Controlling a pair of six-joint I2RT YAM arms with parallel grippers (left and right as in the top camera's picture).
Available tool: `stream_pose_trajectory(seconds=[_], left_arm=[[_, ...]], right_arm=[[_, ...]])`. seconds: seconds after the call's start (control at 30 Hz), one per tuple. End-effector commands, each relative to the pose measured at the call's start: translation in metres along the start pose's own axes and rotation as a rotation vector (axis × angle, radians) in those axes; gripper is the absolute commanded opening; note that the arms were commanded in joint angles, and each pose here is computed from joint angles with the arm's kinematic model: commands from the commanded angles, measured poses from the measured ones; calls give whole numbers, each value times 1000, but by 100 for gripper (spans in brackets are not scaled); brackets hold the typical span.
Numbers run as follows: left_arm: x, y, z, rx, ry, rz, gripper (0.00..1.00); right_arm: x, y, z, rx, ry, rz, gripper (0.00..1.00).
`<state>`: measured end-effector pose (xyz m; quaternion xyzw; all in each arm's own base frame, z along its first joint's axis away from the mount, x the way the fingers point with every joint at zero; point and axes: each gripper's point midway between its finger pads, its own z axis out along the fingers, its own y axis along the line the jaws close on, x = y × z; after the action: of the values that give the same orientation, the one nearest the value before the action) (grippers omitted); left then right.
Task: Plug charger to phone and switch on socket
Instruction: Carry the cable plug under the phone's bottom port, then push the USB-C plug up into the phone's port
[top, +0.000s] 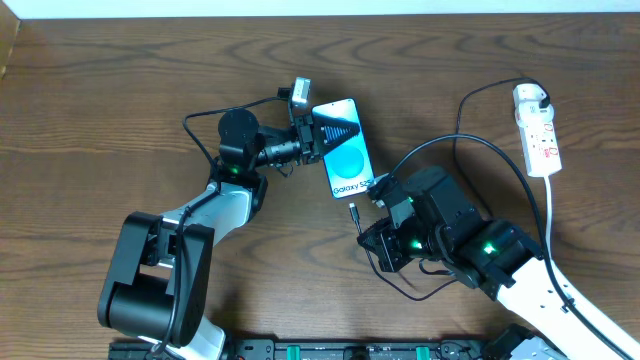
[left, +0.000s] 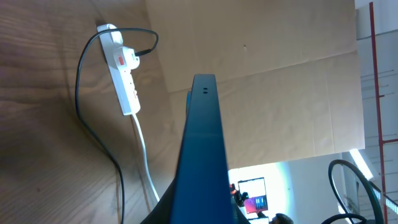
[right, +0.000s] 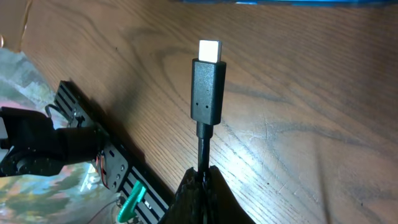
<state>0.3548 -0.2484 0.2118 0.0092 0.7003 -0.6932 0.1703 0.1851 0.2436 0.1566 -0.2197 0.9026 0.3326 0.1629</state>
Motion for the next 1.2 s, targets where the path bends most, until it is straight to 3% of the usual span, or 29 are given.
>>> stream_pose_trajectory(seconds=[0.0,1.17], left_arm=[[-2,-11,1,21,12,23,8],[5,-13,1,29,52,47,8]], right_arm=[[-1,-1,-3,8,-16,19,1],[-14,-4,-4,29,-73,26,1]])
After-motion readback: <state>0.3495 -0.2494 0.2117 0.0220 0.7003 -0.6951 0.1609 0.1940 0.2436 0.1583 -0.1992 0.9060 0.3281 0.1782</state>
